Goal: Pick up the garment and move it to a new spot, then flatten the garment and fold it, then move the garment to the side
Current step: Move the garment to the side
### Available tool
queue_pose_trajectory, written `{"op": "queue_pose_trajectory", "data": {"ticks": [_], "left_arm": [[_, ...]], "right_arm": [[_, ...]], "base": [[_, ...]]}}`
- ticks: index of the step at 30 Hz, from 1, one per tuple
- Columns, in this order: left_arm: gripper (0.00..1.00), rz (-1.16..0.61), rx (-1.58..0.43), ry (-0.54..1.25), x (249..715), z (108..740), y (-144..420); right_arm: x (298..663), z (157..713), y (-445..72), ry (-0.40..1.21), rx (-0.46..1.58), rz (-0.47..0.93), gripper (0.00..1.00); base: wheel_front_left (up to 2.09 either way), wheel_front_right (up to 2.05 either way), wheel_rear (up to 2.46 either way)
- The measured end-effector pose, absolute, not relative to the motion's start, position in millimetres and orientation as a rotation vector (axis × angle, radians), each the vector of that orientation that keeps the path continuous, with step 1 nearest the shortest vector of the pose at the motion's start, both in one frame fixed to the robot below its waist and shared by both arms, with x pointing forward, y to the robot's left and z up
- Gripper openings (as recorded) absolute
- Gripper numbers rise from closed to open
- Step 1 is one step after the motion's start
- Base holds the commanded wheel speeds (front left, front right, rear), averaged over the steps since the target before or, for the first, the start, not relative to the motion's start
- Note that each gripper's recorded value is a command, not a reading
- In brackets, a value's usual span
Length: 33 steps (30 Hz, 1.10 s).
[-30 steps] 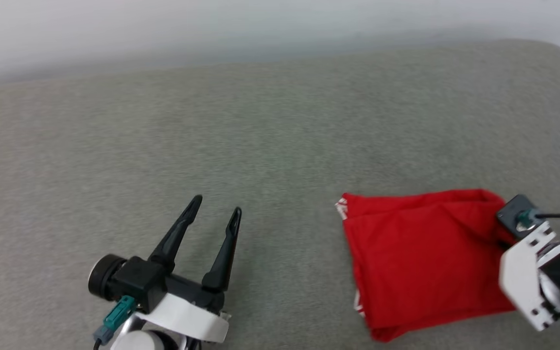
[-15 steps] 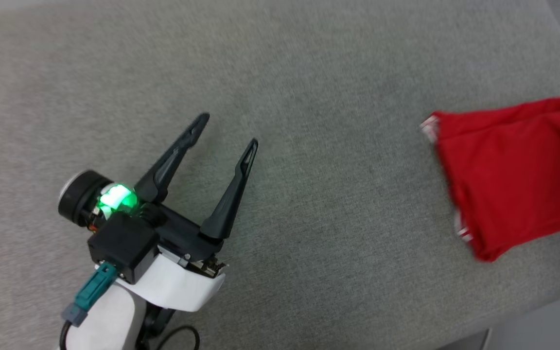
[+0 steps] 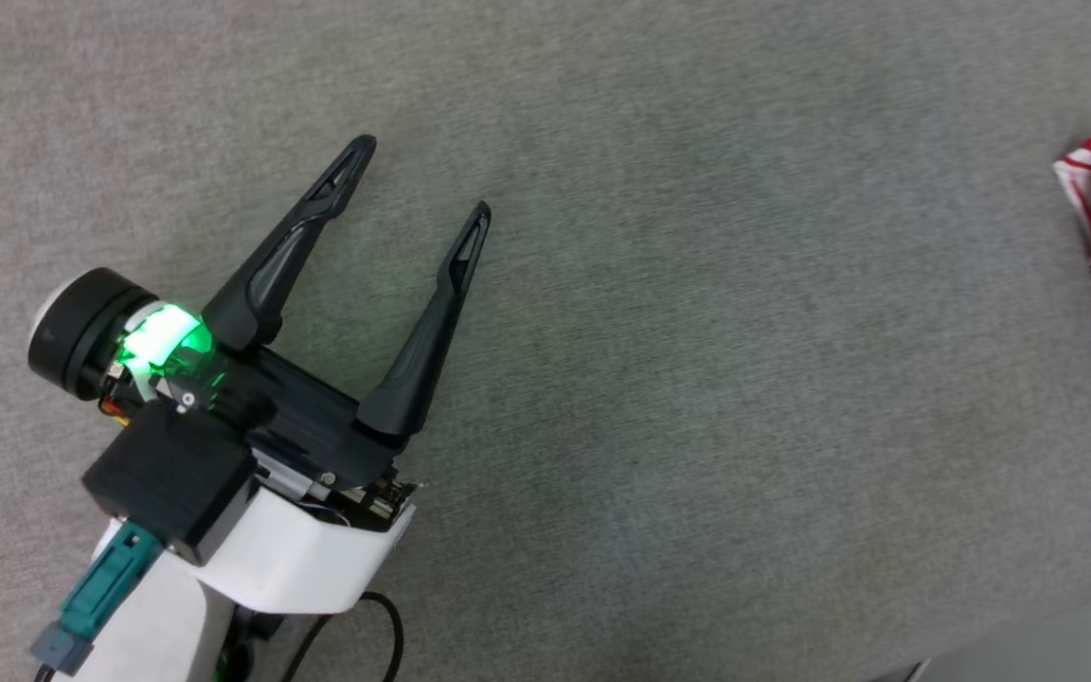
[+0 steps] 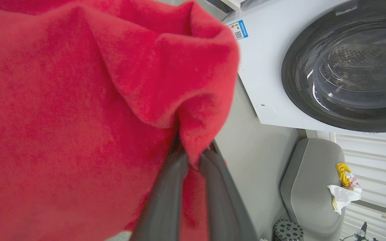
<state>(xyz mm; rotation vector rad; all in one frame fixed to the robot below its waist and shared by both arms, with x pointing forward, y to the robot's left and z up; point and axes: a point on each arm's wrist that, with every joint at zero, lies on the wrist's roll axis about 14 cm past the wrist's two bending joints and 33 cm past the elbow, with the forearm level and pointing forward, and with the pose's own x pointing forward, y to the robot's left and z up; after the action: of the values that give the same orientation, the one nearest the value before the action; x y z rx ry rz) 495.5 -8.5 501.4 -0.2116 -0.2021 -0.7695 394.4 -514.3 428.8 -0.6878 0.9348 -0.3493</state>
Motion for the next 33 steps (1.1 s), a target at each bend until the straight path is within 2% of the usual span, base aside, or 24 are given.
{"op": "queue_pose_trajectory", "data": {"ticks": [9, 10, 11, 12, 17, 23, 28, 33], "left_arm": [[1.0, -0.713, -0.184, -0.171, 503.1, 484.0, 12.5], [1.0, -0.711, -0.184, -0.173, 502.9, 484.7, 13.2], [1.0, -0.709, -0.182, -0.175, 502.4, 485.6, 13.6], [1.0, -0.703, -0.182, -0.178, 502.2, 487.1, 14.5], [1.0, -0.688, -0.191, -0.189, 495.3, 495.1, 15.5], [1.0, -0.62, -0.188, -0.18, 478.2, 506.7, 32.0], [1.0, -0.561, -0.176, -0.168, 460.0, 515.0, 45.7], [1.0, -0.461, -0.157, -0.169, 441.2, 527.4, 73.6]], "right_arm": [[400.2, 378.5, -506.3, 1.01, -0.613, -0.364, 0.0], [399.4, 378.0, -506.4, 1.011, -0.61, -0.369, 0.25], [398.7, 379.0, -507.3, 1.01, -0.609, -0.375, 0.67], [398.0, 380.5, -508.2, 1.009, -0.604, -0.385, 1.0], [405.2, 398.3, -505.6, 0.958, -0.616, -0.39, 1.0], [431.1, 451.0, -477.2, 0.782, -0.603, -0.351, 1.0], [451.3, 500.4, -437.9, 0.558, -0.527, -0.288, 1.0], [464.7, 542.7, -371.0, 0.295, -0.359, -0.185, 1.0]], "base": [[0.0, 0.0, 0.0], [0.0, 0.0, 0.0], [0.0, 0.0, 0.0], [0.0, 0.0, 0.0], [0.0, 0.0, 0.0], [0.0, 0.0, 0.0], [0.0, 0.0, 0.0], [0.0, 0.0, 0.0]]}}
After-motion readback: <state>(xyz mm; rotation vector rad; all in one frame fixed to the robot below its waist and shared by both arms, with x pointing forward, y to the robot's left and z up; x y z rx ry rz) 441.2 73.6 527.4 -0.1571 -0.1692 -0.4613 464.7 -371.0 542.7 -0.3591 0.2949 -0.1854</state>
